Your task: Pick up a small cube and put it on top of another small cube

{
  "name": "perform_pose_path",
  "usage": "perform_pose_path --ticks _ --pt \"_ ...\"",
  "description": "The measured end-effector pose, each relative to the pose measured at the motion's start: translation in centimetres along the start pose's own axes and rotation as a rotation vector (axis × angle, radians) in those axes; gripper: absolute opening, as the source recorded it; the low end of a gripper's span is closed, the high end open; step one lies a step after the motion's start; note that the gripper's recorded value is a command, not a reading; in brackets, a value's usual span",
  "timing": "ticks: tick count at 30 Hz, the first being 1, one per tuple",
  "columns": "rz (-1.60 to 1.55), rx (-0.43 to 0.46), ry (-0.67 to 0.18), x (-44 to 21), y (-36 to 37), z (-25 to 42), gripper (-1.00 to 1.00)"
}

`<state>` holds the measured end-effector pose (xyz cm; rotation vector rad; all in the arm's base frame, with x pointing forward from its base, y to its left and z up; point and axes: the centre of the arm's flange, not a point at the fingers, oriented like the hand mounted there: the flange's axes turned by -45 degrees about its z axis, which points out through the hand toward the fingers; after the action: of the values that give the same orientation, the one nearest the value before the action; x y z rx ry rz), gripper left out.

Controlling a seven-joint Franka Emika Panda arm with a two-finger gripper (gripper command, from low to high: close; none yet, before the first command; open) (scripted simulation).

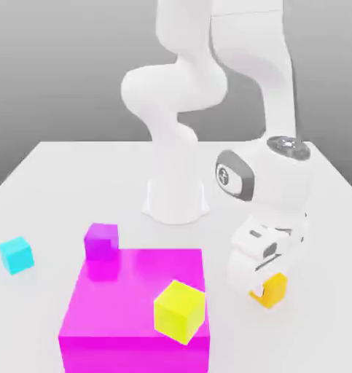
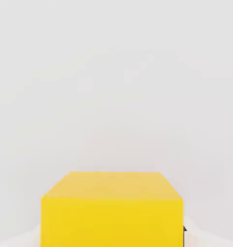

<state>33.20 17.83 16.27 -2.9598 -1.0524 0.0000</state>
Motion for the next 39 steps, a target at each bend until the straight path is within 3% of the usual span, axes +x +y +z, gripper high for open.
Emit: perform_pose_path --ticks 4,13,19,24,29,39 --pt "-0.007 -0.004 0.034 1.3 0.2 -3.8 -1.00" --pt "0.605 -0.042 0.248 2.5 20.6 -13.0 -1.00" --pt "1.005 -0.082 0.396 -3.3 33.7 -20.2 -1.00" --pt "1.334 -0.122 0.492 -12.6 42.3 -24.9 -1.00" --pt "1.641 -0.113 0.385 -23.5 43.7 -20.8 -1.00" --pt "2.176 -0.025 0.070 -40.0 36.4 -10.4 -1.00"
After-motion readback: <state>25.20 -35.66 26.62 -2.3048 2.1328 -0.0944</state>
